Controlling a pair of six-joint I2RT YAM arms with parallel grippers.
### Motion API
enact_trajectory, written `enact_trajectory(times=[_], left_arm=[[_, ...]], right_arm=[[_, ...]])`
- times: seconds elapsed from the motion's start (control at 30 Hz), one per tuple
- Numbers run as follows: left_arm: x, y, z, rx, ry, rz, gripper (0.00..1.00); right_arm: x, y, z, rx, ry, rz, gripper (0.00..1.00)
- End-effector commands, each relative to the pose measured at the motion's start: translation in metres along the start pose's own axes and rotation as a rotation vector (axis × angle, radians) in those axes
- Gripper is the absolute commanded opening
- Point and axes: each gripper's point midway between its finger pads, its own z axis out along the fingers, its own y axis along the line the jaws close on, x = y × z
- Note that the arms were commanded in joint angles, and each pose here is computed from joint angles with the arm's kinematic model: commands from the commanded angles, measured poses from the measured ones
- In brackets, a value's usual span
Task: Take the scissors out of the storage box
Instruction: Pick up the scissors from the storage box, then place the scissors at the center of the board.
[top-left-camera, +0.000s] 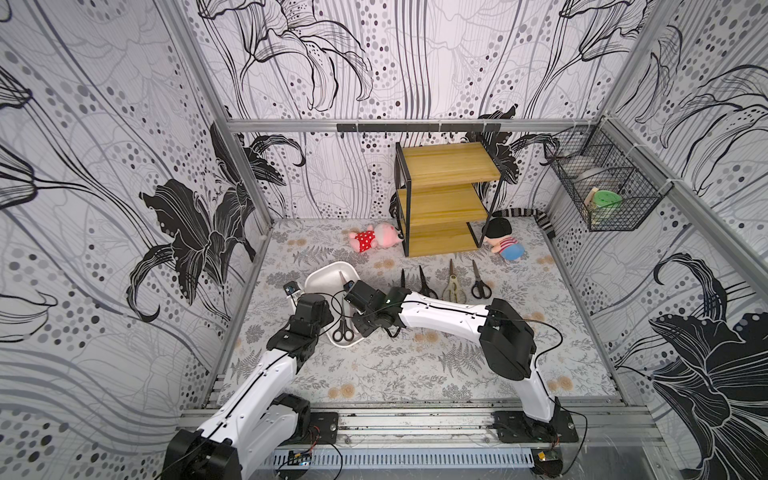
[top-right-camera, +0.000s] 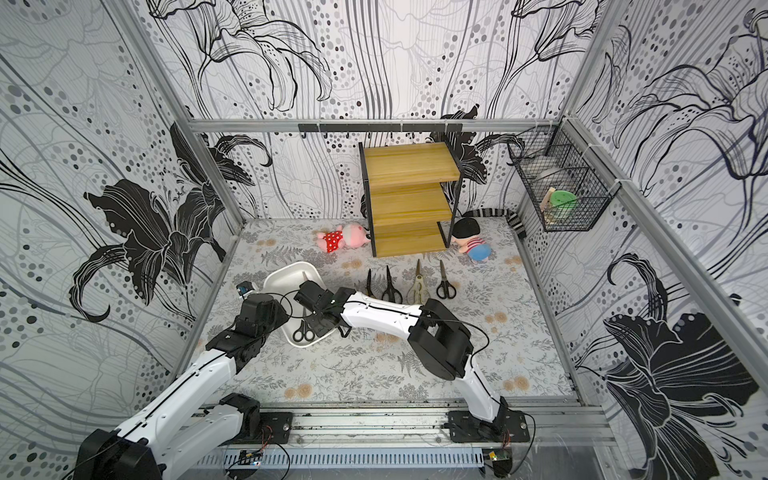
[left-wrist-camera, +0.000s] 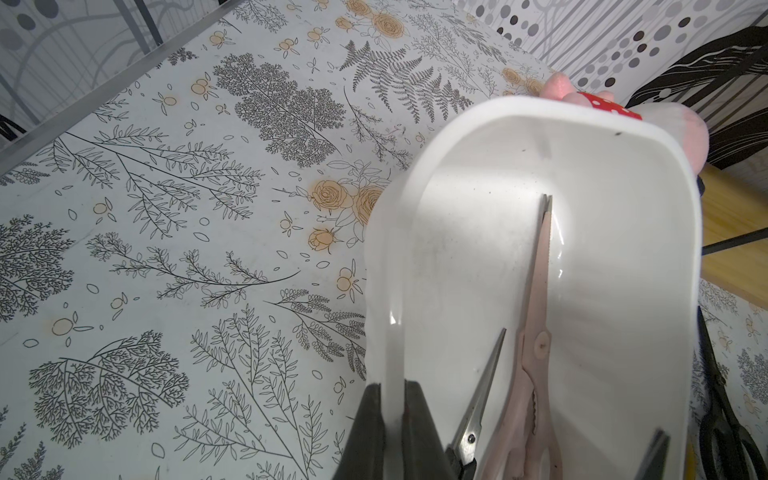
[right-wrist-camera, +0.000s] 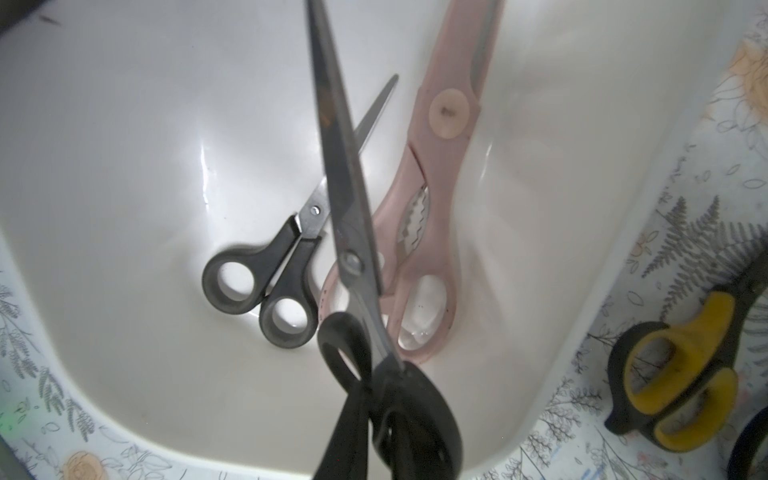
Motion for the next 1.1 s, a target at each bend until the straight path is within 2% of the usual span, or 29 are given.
enact_trajectory(times=[0.0, 0.6, 0.83, 0.93, 1.07], left_arm=[[-0.024, -0.013, -0.008, 0.04, -0.072, -0.03, 0.0], [-0.027, -0.009, -0.007, 0.015, -0.084, -0.023, 0.0], [-0.026, -0.008, -0.007, 0.008, -0.084, -0.025, 0.0], [-0.026, -0.007, -0.007, 0.005, -0.085, -0.025, 0.0], [-0.025, -0.008, -0.005, 0.005, -0.082, -0.023, 0.0]], right_arm=[[-0.01, -0.002, -0.015, 0.011, -0.035, 0.025, 0.05], [0.018, -0.033, -0.038, 0.062, -0.016, 0.091, 0.05], [0.018, -0.046, -0.062, 0.065, -0.039, 0.139, 0.05], [0.028, -0.056, -0.073, 0.066, -0.029, 0.173, 0.05], [0.061, -0.075, -0.081, 0.085, 0.031, 0.233, 0.05]])
